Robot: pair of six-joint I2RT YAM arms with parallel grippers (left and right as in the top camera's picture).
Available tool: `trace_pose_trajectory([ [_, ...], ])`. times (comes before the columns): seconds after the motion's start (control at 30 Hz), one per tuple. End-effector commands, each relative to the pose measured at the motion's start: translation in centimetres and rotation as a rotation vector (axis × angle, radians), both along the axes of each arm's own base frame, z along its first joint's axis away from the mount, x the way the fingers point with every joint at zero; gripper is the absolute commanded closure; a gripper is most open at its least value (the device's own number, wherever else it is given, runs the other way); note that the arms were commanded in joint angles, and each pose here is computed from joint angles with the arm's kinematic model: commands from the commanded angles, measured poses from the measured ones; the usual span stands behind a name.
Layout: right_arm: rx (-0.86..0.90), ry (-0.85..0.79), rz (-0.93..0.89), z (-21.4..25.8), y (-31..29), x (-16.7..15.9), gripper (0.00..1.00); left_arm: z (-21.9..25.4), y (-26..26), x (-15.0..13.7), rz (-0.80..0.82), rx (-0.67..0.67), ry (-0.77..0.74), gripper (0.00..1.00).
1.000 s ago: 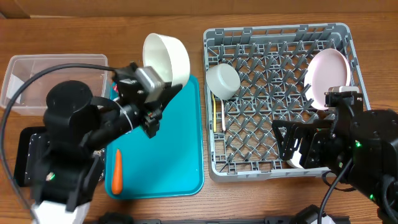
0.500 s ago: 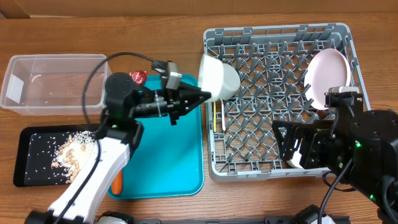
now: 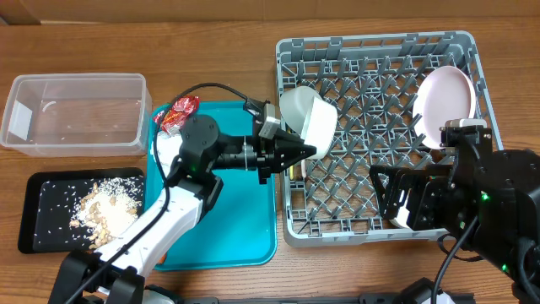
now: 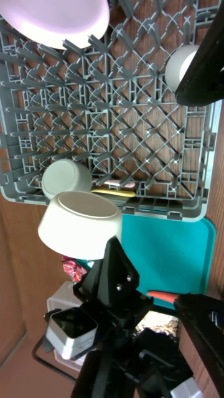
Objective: Sort waste into correct bins and load items into the dishwasher rack
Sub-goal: 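Lift the empty bowl and swing it toward the rack, left gripper, then lower the bowl into the rack's front left area with the left gripper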
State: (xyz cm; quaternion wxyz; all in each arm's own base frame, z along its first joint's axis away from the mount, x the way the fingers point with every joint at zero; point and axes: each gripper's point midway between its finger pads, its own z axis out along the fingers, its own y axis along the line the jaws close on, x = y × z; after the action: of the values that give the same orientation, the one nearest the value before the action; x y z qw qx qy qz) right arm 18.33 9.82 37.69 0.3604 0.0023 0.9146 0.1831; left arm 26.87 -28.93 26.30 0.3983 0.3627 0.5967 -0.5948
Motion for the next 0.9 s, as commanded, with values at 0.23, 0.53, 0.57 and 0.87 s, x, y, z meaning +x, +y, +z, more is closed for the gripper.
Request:
trace_pose_trajectory([
  [0.23,0.018,-0.023,-0.007,0.7,-0.1,0.0,0.0,-2.0,0.1,3.6,0.262,-0.044,0.441,0.96],
  [0.53,0.017,-0.02,-0.007,0.7,-0.1,-0.1,0.0,-1.3,-0.6,3.5,0.384,-0.145,0.339,0.96],
  [0.57,0.016,-0.018,-0.007,0.6,-0.1,-0.1,0.0,-1.6,-0.6,3.2,0.402,-0.159,0.338,0.96],
  [0.87,0.017,-0.019,-0.007,0.7,-0.1,-0.1,0.0,-3.2,-0.3,0.6,0.374,-0.177,0.217,0.96],
])
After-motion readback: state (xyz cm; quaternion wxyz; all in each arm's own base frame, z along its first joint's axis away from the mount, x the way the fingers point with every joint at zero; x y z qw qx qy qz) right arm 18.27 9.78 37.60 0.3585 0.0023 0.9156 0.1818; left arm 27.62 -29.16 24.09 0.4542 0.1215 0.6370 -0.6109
